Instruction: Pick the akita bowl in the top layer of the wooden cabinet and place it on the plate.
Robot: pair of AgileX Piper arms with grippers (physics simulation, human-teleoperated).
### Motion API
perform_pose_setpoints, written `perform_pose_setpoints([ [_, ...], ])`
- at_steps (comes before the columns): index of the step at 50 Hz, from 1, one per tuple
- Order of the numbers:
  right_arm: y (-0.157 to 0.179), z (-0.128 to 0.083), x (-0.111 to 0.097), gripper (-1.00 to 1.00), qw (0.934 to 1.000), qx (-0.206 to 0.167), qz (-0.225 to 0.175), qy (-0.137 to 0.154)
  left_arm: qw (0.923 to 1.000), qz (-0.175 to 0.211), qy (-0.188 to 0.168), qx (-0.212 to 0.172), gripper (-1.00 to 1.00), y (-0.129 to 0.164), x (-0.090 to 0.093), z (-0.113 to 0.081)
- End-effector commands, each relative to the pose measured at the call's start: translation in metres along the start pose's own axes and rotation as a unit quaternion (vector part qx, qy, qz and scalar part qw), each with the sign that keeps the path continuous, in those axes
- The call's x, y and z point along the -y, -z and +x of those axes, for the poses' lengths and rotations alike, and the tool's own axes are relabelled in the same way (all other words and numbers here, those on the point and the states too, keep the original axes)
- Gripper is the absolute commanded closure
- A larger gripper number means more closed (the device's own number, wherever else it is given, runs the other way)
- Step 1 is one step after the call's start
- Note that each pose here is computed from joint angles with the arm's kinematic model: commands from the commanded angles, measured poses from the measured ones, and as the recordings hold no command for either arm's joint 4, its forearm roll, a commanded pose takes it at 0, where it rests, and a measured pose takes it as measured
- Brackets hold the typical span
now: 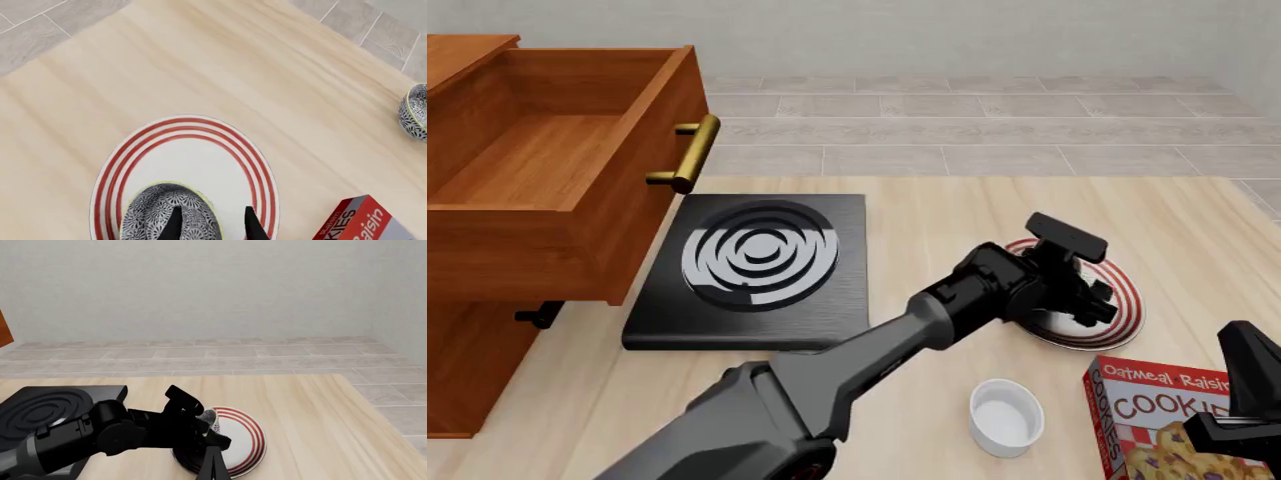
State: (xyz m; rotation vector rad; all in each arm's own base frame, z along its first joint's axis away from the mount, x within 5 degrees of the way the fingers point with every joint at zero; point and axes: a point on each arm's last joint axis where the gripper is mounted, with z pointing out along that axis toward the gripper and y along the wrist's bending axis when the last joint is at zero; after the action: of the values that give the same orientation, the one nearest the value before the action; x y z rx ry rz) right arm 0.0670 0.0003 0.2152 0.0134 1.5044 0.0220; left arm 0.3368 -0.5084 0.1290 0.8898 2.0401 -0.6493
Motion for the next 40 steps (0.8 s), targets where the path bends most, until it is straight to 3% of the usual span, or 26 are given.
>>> perform_pose_setpoints([
  [1,0.000,0.000,0.000,1.00,1.0000,0.000,0.000,0.000,0.9999,0.008,0.005,0.002,-1.00,-0.001,0.009,0.002],
  [14,-0.002,0.000,0.000,1.00,1.0000,-0.001,0.000,0.001,0.9999,0.011,0.007,0.006,-1.00,0.003,0.012,-0.002],
  [40,-0.002,0.000,0.000,1.00,1.0000,-0.001,-0.001,0.007,0.9987,0.029,-0.005,0.041,-1.00,0.040,0.035,-0.039],
])
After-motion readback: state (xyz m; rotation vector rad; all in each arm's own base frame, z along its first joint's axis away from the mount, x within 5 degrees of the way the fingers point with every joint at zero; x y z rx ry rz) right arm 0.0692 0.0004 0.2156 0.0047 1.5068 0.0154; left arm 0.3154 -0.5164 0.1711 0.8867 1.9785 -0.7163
